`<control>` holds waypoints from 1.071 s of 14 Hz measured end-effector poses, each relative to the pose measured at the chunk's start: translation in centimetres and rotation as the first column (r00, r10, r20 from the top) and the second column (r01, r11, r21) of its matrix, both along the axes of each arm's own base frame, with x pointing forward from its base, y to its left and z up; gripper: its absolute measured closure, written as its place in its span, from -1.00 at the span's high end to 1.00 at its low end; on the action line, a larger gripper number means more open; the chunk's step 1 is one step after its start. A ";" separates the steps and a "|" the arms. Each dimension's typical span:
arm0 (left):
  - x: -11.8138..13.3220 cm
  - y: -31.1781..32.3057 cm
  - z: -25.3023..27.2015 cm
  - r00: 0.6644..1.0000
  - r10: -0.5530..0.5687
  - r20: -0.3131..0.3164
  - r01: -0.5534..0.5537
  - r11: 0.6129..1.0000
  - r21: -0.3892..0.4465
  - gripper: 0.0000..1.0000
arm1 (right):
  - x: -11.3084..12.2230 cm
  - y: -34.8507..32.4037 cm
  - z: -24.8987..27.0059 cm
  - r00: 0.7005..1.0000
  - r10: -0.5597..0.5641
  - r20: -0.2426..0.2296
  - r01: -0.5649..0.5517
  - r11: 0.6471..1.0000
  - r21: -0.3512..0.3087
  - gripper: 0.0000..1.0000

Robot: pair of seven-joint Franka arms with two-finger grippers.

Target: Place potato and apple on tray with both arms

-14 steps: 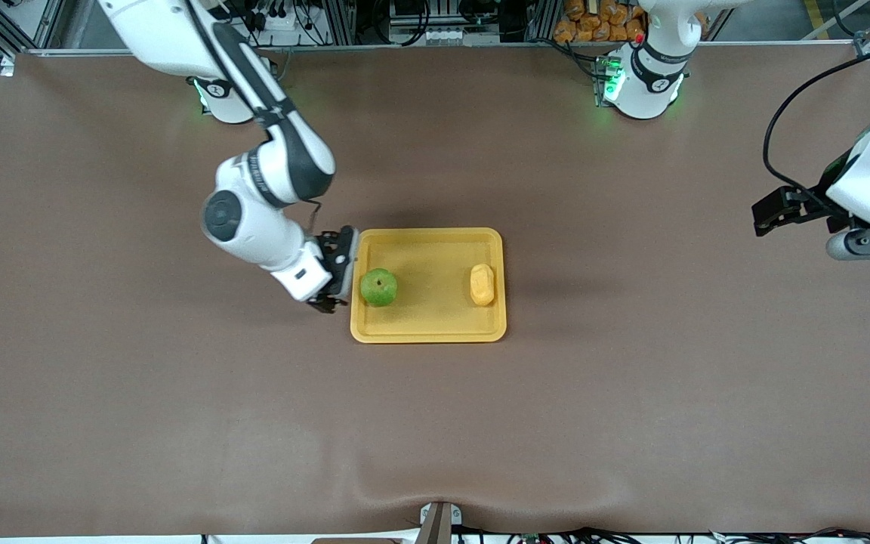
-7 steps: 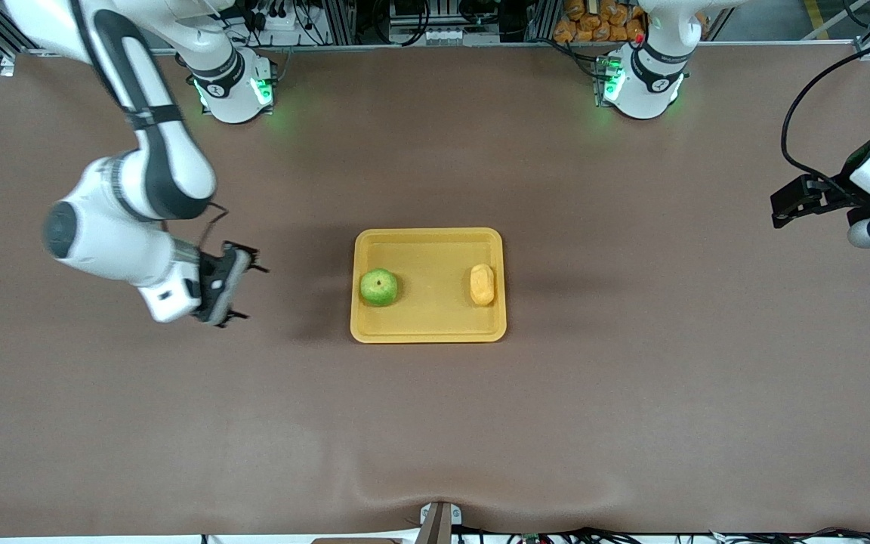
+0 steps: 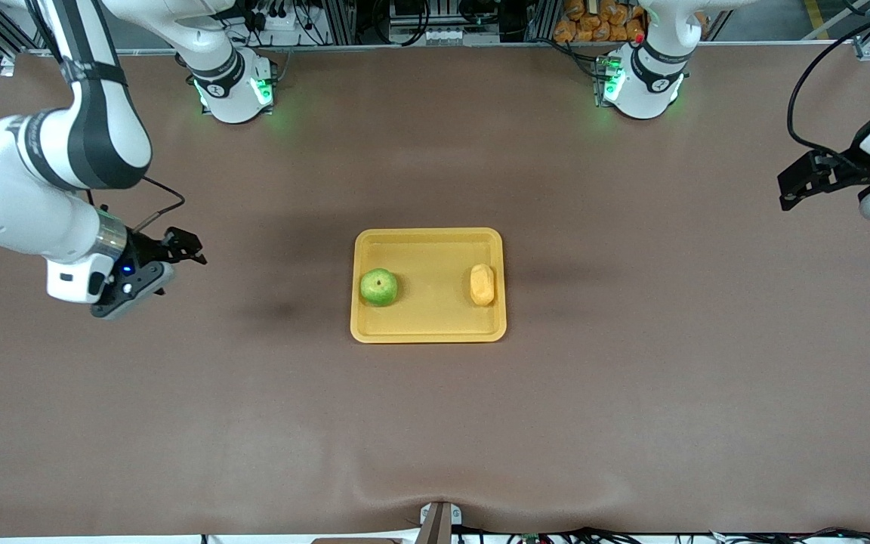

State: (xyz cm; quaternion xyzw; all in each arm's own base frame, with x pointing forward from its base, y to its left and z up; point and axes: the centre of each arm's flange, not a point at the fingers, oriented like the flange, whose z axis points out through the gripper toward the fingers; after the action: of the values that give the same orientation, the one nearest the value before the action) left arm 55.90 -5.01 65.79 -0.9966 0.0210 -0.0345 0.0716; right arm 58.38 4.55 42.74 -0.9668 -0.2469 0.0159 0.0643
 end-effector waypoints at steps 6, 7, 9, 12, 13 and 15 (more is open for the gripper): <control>-1.6 -0.2 0.3 1.000 0.003 -0.023 -0.004 1.000 -0.025 1.00 | -2.8 -5.1 9.1 0.941 -0.336 -0.039 0.334 0.941 -0.056 1.00; -1.7 -0.2 0.4 1.000 0.003 -0.024 -0.004 0.999 -0.034 1.00 | -2.8 -6.1 10.8 0.925 -0.377 -0.045 0.375 0.925 -0.059 1.00; -1.8 -0.3 0.3 1.000 0.006 -0.030 -0.008 0.998 -0.056 1.00 | -3.2 -7.6 14.2 0.890 -0.452 -0.060 0.448 0.891 -0.069 1.00; -1.9 -0.6 -0.2 0.998 0.055 -0.043 -0.057 0.996 -0.063 1.00 | -4.1 -7.9 18.3 0.852 -0.517 -0.083 0.510 0.855 -0.087 1.00; -2.0 -0.7 -0.3 0.997 0.060 -0.046 -0.063 0.996 -0.063 1.00 | -4.3 -7.7 18.9 0.849 -0.521 -0.084 0.515 0.853 -0.090 1.00; -2.0 -0.7 -0.4 0.997 0.062 -0.051 -0.066 0.996 -0.062 1.00 | -4.5 -7.5 19.5 0.841 -0.532 -0.094 0.524 0.846 -0.097 1.00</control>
State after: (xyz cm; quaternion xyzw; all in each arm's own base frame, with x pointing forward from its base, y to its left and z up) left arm 53.88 -5.76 65.39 -0.9991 -0.0103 -0.0084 0.0405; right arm 53.86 -2.91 62.23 -0.9963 0.0337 0.0627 0.0479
